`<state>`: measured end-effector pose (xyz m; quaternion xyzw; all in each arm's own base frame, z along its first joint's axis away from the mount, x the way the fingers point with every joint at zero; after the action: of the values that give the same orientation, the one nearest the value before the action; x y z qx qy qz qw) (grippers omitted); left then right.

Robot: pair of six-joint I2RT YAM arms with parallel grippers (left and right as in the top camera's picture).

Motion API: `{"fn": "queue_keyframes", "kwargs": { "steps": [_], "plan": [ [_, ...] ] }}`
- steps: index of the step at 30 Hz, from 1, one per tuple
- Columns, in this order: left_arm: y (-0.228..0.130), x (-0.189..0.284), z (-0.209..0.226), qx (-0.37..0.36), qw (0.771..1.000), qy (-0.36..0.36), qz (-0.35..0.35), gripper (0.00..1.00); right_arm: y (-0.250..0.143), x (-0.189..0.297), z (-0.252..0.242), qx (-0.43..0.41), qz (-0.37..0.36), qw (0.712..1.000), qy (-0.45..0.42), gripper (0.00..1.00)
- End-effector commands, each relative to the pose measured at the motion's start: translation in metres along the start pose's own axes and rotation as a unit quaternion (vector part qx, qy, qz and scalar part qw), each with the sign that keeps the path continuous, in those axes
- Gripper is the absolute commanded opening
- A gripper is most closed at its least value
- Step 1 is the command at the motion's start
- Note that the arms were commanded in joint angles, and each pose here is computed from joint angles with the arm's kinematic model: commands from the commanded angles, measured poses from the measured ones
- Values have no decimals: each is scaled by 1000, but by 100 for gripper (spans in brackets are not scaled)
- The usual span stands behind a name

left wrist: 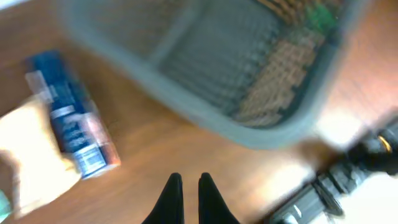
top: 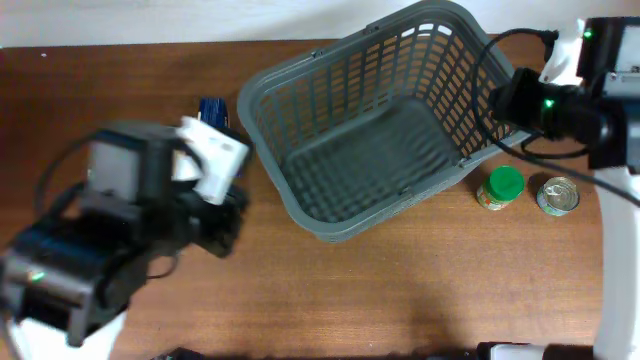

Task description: Pack container

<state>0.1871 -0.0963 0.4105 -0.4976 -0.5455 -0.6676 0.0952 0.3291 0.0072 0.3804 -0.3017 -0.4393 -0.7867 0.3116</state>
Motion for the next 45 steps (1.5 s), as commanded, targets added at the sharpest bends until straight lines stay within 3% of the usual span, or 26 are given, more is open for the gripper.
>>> {"fn": "queue_keyframes", "kwargs": {
  "steps": [1,14,20,36,45],
  "plan": [
    [-2,-16,-45,-83,993,-74,39,2,6,-18,-12,-15,12,999,-40,4],
    [-23,-80,-115,-206,943,-153,212,2,10,-50,-36,-18,34,992,-124,4],
    [-27,-104,-122,-224,928,-154,256,2,5,-63,-46,-10,59,986,-157,4],
    [-3,-132,-105,-252,944,-37,208,2,-5,-67,-53,27,103,980,-169,4],
    [8,-136,-70,-222,953,10,204,2,-12,-68,-43,58,135,983,-113,4]
  ]
}}
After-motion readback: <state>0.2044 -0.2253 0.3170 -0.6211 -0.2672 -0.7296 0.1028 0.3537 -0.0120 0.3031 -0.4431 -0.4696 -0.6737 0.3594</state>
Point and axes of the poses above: each gripper's point midway between its finger pads, its own x axis back along the fingers, its own z axis along the line the jaws close on, y = z × x, the point moved 7 cm from there along x, back along the fingers, and after that the axes turned 2 degrees about -x, right-handed, at the moved point
